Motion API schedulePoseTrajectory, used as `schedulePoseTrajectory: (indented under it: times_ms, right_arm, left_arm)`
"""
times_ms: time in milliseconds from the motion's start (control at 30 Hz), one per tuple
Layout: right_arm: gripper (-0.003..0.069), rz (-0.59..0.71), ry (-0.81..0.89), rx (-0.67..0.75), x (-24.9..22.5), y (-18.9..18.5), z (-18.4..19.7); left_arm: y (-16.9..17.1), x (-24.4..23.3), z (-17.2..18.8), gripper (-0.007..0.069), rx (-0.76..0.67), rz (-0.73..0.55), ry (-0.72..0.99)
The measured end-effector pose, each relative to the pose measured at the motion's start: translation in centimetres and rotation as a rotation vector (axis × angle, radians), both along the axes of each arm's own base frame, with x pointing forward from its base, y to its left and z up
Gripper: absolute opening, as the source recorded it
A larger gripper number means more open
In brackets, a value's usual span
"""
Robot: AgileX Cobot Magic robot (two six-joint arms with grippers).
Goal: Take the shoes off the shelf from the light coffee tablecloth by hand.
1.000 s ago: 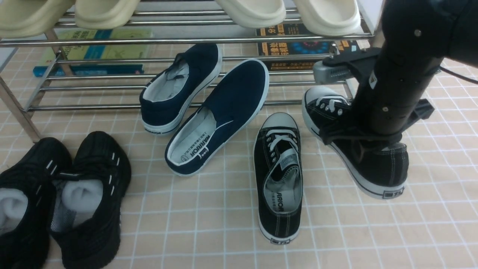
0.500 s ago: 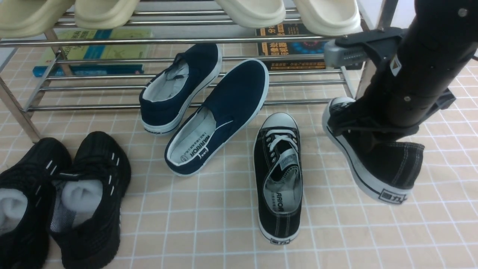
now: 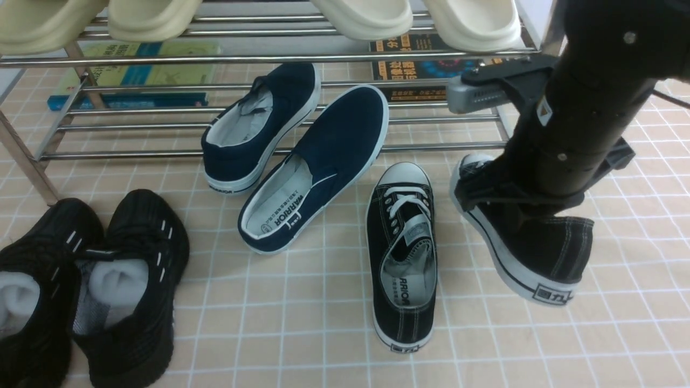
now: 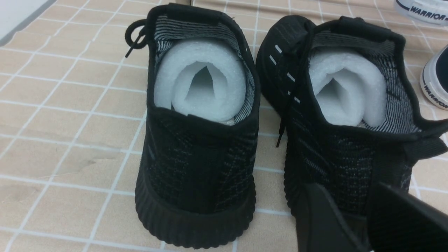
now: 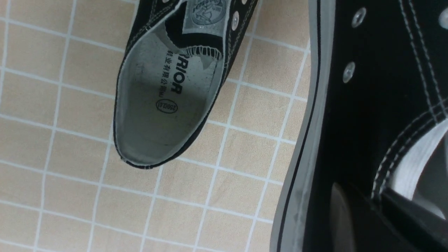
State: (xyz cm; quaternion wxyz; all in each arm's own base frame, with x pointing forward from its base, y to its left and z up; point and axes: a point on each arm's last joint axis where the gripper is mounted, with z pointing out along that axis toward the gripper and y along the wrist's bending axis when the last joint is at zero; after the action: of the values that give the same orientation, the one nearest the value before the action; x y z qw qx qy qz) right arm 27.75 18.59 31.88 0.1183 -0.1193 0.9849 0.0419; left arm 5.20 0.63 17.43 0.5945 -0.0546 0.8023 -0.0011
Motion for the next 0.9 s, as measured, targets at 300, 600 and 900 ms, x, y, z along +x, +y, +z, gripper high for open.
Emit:
schedulePoseTrajectory:
  times_ms: [300,600,900]
  right_arm:
    - [0.0023,0.002,-0.022,-0.002,1.4,0.8,-1.7]
    - [0.0024,-0.057,-0.026,-0.025,4.6,-0.2,-4.7]
    - [0.0042,-0.112,0.058,0.017,5.3,0.8,-7.2]
  left_arm:
    - [0.0,0.0,0.0,0.0242,-0.001,0.000,0.000]
    - [0.0,0.0,0.0,0.0242,-0.001,0.000,0.000]
    - [0.0,0.0,0.0,0.0242,-0.001,0.000,0.000]
